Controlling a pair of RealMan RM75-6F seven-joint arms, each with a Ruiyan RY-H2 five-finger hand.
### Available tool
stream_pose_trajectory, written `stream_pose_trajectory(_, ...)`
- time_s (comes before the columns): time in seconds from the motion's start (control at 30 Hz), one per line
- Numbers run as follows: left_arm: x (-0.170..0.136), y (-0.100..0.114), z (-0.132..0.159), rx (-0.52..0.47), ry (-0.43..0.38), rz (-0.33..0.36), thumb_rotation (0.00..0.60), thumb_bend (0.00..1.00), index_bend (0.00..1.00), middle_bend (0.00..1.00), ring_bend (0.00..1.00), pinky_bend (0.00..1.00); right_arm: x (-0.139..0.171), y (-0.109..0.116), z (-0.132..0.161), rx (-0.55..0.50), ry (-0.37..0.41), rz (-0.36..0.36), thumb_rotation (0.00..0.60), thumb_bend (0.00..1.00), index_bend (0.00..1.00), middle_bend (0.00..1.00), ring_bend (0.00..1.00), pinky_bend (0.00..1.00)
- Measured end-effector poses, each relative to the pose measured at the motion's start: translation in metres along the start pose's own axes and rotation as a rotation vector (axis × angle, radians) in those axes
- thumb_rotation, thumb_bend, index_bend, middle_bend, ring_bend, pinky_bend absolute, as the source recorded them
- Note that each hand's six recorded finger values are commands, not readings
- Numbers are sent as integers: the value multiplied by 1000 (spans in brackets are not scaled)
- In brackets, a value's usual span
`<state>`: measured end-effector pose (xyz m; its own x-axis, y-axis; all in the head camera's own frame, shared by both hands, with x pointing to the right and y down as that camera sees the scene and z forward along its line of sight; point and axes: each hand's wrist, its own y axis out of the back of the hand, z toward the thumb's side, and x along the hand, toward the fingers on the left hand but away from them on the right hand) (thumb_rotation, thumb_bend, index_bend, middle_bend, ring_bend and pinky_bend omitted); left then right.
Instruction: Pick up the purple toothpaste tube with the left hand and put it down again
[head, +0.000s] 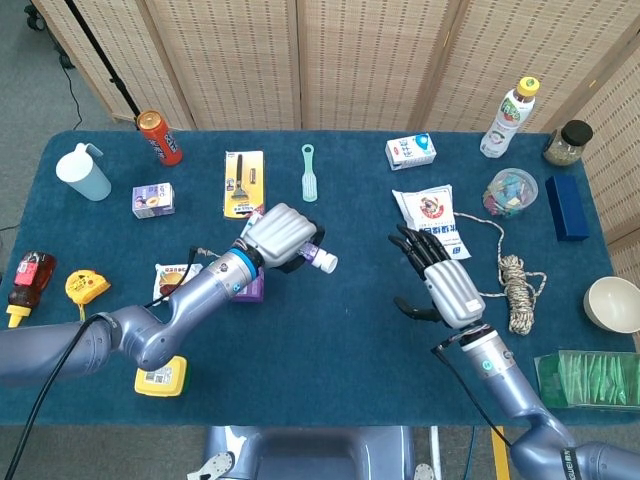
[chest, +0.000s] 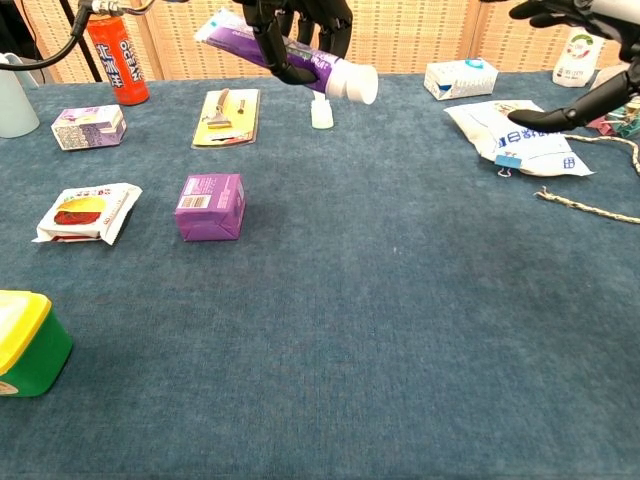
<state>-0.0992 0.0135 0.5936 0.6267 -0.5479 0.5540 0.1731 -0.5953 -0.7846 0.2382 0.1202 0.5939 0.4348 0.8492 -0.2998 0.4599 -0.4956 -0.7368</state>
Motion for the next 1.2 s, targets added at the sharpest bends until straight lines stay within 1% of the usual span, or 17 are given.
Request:
stream_pose_trajectory(0.17, -4, 2, -6, -40, 13, 13, 600, 503, 504, 457, 420, 481, 2, 3, -4, -61, -20, -19, 600, 327, 0, 0, 0, 0)
stream_pose_trajectory(0.3, -6, 4, -8, -53, 15, 23, 600, 503, 503, 457, 421, 481, 3, 6, -8, -146, -38, -37, 600, 327, 0, 0, 0, 0)
stream_pose_trajectory(0.33, -7, 4, -9, -58, 15, 26, 600, 503, 503, 457, 421, 481, 3, 6, -9, -166, -42, -42, 592, 327, 0, 0, 0, 0)
stream_pose_trajectory(0.4, -7, 5, -10, -70, 16, 30, 600, 503, 502, 457, 422, 481, 3, 7, -12, -213, -51, -54, 547, 327, 0, 0, 0, 0)
stream_pose_trajectory(0.5, -7, 6, -12, -82, 19, 35, 600, 503, 502, 457, 423, 481, 3, 9, -16, -285, -66, -71, 416, 310, 0, 0, 0, 0)
stream_pose_trajectory(0.53, -7, 7, -12, -85, 20, 37, 600, 503, 502, 457, 423, 481, 3, 9, -17, -308, -71, -75, 361, 279, 0, 0, 0, 0)
stream_pose_trajectory(0.63, -7, 8, -13, -92, 22, 41, 600, 503, 502, 457, 424, 481, 2, 10, -21, -397, -85, -89, 285, 201, 0, 0, 0, 0)
stream_pose_trajectory(0.67, -7, 9, -14, -93, 23, 43, 600, 503, 502, 457, 424, 481, 2, 10, -22, -427, -89, -93, 273, 189, 0, 0, 0, 0)
stream_pose_trajectory(0.77, -6, 12, -13, -96, 23, 50, 600, 503, 502, 458, 427, 481, 0, 10, -25, -532, -100, -108, 159, 98, 0, 0, 0, 0)
stream_pose_trajectory(0.8, -6, 14, -13, -97, 22, 55, 600, 503, 502, 459, 428, 481, -1, 11, -26, -572, -103, -113, 108, 56, 0, 0, 0, 0)
stream_pose_trajectory(0.83, -6, 15, -12, -99, 22, 59, 600, 503, 502, 460, 429, 481, -1, 11, -27, -601, -106, -117, 80, 32, 0, 0, 0, 0)
stream_pose_trajectory(0.93, -6, 19, -10, -104, 21, 66, 600, 503, 502, 469, 438, 486, -3, 10, -28, -690, -110, -127, 40, 0, 0, 0, 0, 0)
stream_pose_trajectory(1.07, -5, 21, -6, -94, 16, 71, 600, 503, 502, 488, 458, 517, -6, 10, -29, -782, -111, -140, 21, 0, 0, 0, 0, 0)
stream_pose_trajectory(1.2, -4, 22, 1, -76, 12, 77, 600, 503, 502, 502, 472, 525, -8, 10, -29, -870, -108, -174, 12, 0, 0, 0, 0, 0)
